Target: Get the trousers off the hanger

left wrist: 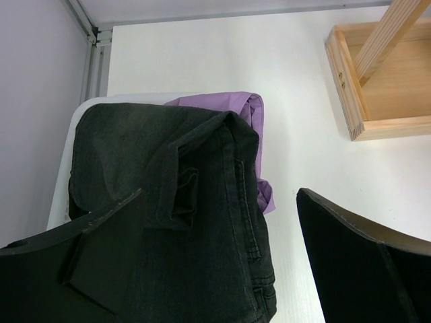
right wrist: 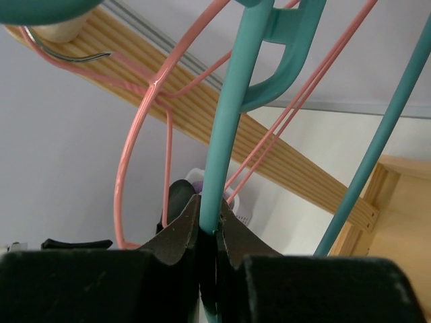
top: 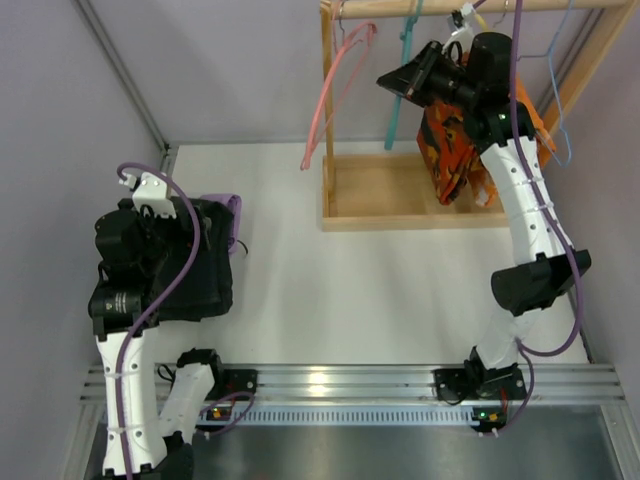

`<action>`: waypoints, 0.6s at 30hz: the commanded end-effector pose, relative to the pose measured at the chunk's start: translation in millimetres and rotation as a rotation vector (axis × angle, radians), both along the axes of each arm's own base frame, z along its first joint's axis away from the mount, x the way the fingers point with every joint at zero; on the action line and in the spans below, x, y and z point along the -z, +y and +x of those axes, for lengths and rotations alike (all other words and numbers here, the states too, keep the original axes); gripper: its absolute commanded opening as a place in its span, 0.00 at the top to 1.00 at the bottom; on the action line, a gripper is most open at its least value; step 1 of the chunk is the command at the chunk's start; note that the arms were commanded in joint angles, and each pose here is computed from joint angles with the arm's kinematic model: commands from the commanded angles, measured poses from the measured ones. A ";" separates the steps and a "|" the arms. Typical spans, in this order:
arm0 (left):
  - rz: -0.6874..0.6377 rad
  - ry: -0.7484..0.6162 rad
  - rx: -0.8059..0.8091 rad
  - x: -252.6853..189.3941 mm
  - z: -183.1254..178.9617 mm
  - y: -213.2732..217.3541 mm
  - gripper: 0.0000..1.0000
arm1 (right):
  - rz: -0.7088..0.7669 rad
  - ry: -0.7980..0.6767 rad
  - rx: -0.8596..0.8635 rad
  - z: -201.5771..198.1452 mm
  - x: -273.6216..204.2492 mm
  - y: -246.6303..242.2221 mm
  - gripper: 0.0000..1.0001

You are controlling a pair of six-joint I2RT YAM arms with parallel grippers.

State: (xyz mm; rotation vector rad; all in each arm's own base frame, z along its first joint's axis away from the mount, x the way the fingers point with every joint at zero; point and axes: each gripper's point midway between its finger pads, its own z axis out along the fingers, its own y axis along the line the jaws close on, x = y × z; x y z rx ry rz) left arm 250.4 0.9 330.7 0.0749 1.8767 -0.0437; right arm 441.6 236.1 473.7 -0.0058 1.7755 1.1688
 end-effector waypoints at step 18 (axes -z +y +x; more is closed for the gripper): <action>-0.044 -0.009 -0.011 3.4 -2.9 -3.0 0.02 | -0.056 -0.132 -0.085 8.6 -2.7 45.6 1.00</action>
